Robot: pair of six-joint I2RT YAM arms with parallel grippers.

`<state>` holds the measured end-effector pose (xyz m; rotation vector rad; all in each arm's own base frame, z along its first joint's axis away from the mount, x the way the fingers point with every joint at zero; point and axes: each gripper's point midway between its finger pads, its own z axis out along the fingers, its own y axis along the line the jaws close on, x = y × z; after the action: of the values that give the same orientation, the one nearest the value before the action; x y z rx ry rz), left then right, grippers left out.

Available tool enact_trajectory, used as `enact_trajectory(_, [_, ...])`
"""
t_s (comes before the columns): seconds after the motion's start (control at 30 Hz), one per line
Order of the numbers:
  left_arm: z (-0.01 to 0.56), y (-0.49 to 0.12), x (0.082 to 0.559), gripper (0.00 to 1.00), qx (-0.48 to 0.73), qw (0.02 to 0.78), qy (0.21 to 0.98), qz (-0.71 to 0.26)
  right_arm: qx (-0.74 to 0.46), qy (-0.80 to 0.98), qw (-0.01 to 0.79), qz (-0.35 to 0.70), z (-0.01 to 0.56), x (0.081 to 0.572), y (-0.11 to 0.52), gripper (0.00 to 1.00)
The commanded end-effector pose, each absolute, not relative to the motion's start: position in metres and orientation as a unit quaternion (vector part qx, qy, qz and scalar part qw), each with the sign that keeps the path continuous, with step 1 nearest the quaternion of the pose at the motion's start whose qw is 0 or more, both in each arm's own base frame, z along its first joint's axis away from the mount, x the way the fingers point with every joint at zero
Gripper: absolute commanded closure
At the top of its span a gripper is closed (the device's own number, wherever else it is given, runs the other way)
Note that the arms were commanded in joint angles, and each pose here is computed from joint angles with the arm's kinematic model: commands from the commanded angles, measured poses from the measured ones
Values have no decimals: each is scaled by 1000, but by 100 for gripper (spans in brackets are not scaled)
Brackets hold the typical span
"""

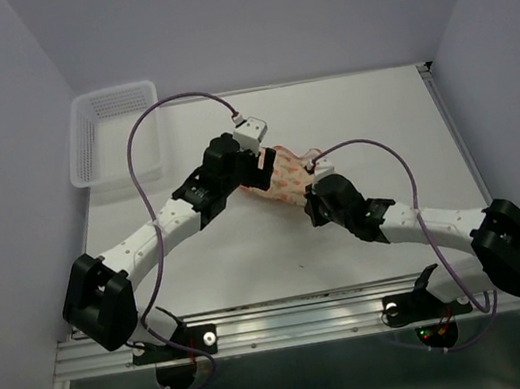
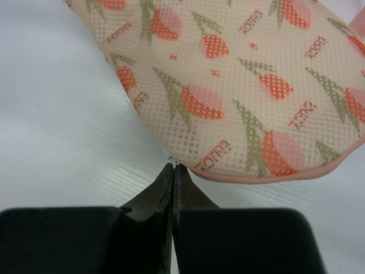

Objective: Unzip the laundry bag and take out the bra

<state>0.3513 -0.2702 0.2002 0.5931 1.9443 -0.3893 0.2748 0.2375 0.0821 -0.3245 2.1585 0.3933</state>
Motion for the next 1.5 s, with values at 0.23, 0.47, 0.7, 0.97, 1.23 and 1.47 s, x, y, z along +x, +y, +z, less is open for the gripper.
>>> enact_trajectory(0.23, [245, -294, 333, 14, 317, 605, 691, -236, -144, 871, 437, 174, 138, 280, 252, 99])
enact_trajectory(0.47, [248, -300, 309, 23, 415, 617, 624, -239, -135, 881, 418, 175, 143, 281, 251, 99])
enact_trajectory(0.7, [246, -308, 285, 28, 502, 601, 569, -250, -130, 884, 408, 190, 152, 279, 257, 99])
enact_trajectory(0.97, [238, -305, 263, 30, 555, 605, 519, -237, -125, 885, 400, 202, 162, 278, 262, 99])
enact_trajectory(1.23, [232, -310, 259, 23, 575, 602, 504, -231, -131, 881, 399, 219, 178, 276, 268, 99])
enact_trajectory(1.47, [224, -319, 272, 23, 589, 597, 502, -213, -134, 881, 395, 224, 182, 274, 270, 99])
